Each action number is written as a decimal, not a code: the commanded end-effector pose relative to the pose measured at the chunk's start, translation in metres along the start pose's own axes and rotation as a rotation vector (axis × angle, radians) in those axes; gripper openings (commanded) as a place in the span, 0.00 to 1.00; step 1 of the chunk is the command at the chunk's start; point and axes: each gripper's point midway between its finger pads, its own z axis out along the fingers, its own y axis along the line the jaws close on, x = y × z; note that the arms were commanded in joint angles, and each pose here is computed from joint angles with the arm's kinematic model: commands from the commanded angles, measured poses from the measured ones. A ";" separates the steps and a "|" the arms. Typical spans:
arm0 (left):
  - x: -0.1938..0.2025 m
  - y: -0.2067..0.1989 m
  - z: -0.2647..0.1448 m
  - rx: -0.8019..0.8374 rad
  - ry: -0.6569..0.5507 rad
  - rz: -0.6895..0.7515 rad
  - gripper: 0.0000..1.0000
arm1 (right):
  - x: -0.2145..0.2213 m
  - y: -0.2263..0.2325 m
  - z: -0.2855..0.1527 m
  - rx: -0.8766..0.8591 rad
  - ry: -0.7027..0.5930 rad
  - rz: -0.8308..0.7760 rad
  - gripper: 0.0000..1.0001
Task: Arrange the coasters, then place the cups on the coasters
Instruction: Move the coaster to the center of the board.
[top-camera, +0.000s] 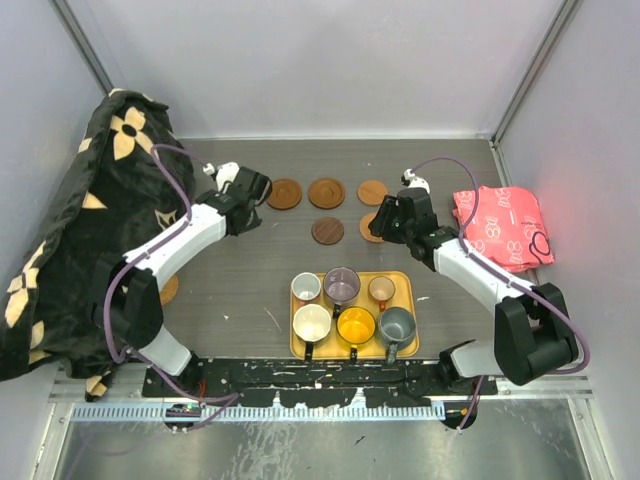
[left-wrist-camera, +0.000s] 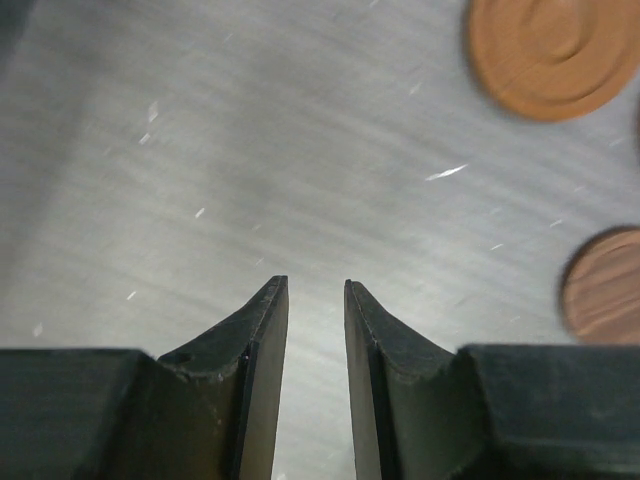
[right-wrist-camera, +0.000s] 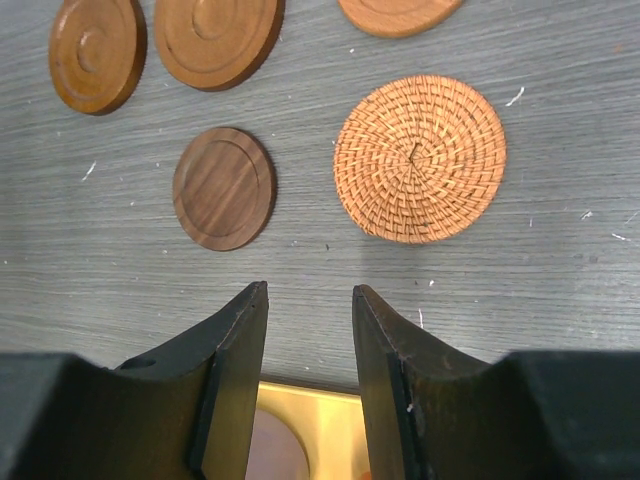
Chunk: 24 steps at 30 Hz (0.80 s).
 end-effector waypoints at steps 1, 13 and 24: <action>0.021 0.057 -0.023 -0.160 0.024 0.007 0.31 | -0.023 0.018 -0.015 -0.060 -0.083 -0.002 0.45; 0.056 0.146 -0.057 -0.343 0.194 0.074 0.33 | -0.017 0.033 -0.017 -0.126 -0.056 -0.002 0.46; 0.073 0.200 -0.038 -0.425 0.349 0.047 0.32 | -0.016 0.039 -0.020 -0.153 -0.054 -0.002 0.45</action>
